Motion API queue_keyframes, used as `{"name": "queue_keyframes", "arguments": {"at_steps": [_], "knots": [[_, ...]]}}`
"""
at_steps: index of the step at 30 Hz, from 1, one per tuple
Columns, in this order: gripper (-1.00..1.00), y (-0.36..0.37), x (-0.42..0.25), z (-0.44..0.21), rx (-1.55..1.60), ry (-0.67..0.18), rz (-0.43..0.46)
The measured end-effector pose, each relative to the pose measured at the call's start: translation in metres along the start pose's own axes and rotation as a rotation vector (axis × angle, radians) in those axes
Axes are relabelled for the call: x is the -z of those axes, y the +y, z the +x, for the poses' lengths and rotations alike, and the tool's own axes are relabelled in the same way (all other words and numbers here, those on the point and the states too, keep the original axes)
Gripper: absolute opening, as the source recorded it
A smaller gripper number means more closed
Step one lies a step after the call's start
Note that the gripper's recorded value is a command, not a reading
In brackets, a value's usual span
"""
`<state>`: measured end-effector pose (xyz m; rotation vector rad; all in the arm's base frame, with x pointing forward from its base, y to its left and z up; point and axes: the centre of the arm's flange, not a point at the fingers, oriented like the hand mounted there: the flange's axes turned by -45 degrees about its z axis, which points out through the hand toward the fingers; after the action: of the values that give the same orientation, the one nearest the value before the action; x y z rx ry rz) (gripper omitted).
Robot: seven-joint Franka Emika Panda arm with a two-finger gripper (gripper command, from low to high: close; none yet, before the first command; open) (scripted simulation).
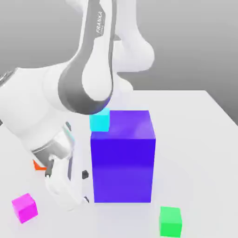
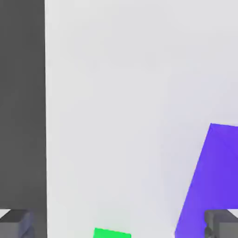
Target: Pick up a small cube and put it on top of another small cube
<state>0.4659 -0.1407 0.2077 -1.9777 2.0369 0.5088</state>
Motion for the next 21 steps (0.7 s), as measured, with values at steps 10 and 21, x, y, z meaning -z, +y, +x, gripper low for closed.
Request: {"name": "queue_keyframes", "arguments": {"at_steps": [10,21], "knots": [[0.0,0.033,-0.017,0.079,-0.483,0.162,0.032],[0.0,0.041,0.005,0.124,-0.795,0.376,0.241]]}}
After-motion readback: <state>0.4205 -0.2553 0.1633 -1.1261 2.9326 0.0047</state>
